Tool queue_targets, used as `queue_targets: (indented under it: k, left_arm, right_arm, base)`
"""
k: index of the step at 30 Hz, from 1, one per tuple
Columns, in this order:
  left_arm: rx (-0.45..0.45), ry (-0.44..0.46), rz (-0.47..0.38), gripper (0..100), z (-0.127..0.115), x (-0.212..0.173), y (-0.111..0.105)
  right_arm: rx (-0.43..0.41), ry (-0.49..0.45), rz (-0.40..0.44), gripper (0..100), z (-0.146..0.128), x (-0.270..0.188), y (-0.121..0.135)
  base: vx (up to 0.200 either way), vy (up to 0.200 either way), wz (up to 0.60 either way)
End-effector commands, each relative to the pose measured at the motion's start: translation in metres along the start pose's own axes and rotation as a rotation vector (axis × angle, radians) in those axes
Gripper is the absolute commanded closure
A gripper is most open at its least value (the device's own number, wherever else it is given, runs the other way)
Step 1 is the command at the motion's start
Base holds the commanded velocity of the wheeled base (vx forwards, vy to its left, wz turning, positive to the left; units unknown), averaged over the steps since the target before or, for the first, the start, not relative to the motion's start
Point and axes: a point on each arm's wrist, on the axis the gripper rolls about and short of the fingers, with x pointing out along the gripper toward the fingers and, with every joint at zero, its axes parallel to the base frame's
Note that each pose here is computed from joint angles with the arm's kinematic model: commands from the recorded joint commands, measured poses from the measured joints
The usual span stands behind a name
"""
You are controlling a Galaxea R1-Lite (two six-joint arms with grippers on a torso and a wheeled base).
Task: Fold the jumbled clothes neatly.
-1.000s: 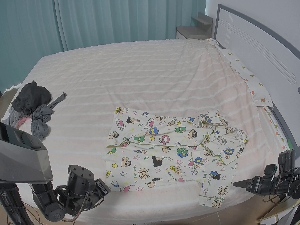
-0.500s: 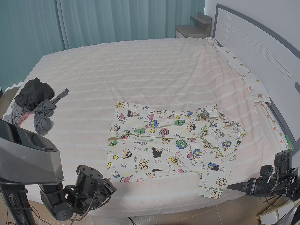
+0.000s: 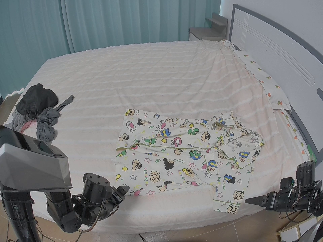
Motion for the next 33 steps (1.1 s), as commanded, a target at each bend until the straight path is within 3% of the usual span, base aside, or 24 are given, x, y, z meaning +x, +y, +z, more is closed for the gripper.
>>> queue_targets:
  k: [1,9,24,25,33]
  left_arm:
    - [-0.02,-0.026,-0.018,0,0.007,0.009,-0.005]
    - [0.015,-0.03,-0.007,0,0.004,0.035,-0.009]
    - [0.066,-0.049,-0.028,0,0.007,0.049,-0.018]
    - [0.078,-0.046,-0.022,100,0.006,0.05,-0.017]
    - [0.108,-0.066,0.019,100,0.005,0.046,-0.01]
  right_arm:
    - [0.0,0.001,0.0,0,-0.004,-0.003,-0.001]
    - [-0.009,-0.021,0.013,0,-0.003,-0.007,0.001]
    - [-0.015,-0.035,0.021,0,-0.003,-0.009,0.003]
    - [-0.015,-0.035,0.021,0,-0.003,-0.009,0.003]
    - [-0.008,-0.021,0.011,0,-0.003,-0.007,0.001]
  base:
    - [0.0,0.0,0.0]
    - [0.0,0.0,0.0]
    - [0.0,0.0,0.0]
    - [0.0,0.0,0.0]
    - [0.0,0.0,0.0]
